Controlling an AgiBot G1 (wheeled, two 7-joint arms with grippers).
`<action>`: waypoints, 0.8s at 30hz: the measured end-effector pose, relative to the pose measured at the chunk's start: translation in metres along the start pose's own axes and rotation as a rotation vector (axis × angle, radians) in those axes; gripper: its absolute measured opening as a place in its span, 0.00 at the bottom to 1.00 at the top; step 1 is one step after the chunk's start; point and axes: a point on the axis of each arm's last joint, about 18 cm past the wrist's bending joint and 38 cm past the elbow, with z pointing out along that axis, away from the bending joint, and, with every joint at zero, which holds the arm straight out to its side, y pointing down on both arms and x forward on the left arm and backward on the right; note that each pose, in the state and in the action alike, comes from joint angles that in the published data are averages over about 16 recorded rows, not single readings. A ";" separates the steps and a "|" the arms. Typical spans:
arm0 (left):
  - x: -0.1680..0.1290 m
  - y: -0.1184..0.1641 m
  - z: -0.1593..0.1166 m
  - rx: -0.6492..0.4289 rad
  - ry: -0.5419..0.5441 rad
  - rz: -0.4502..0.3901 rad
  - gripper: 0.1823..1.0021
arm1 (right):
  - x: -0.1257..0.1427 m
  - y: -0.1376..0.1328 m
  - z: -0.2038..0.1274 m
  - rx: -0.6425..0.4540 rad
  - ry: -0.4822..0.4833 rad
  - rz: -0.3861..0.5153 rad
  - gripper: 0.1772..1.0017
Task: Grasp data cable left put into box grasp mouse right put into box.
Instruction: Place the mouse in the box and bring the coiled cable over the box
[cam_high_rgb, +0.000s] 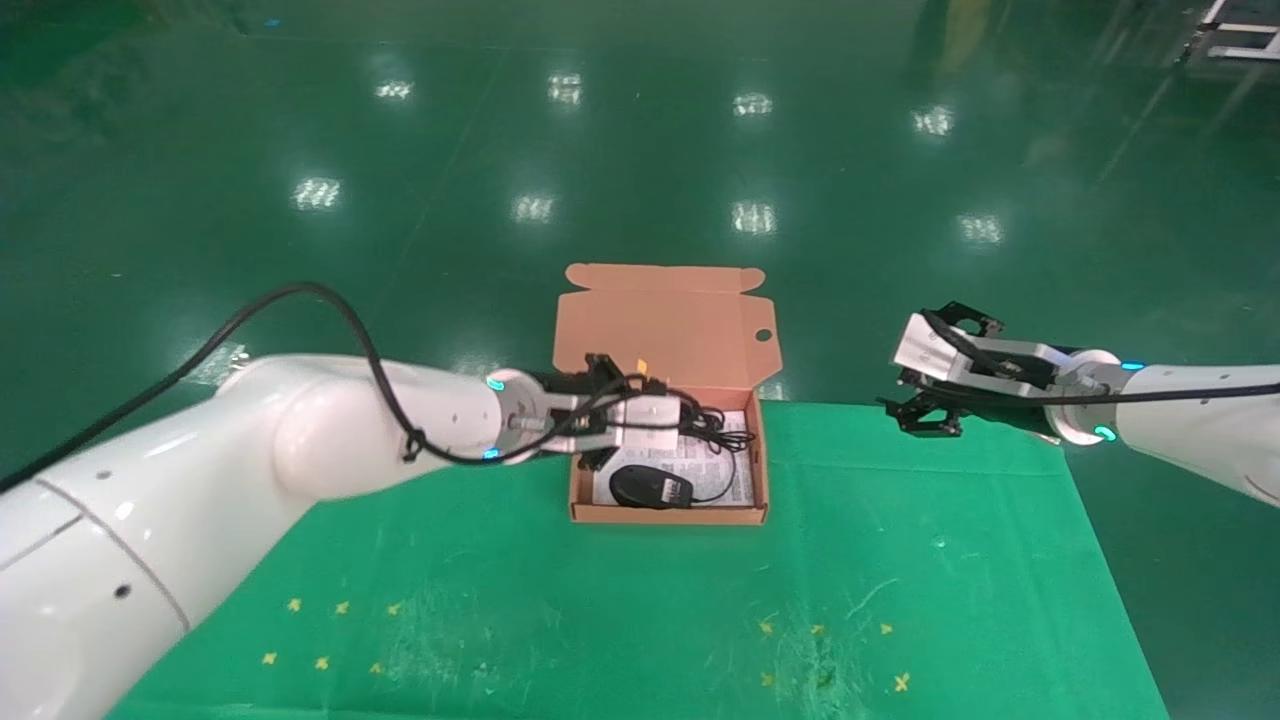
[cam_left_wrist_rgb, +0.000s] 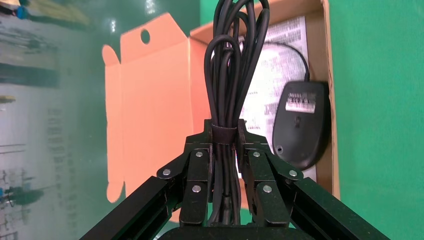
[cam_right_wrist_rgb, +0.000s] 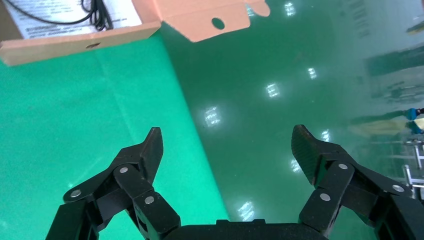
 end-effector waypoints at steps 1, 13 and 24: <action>0.002 -0.002 0.001 0.006 0.001 0.000 0.10 | 0.000 0.002 -0.002 -0.001 0.000 0.000 0.83; 0.011 -0.011 0.006 0.033 0.000 -0.007 0.11 | -0.002 0.014 -0.013 -0.004 -0.002 -0.003 0.98; 0.010 -0.010 0.005 0.032 -0.003 -0.007 0.16 | -0.003 0.015 -0.013 -0.004 -0.004 -0.004 1.00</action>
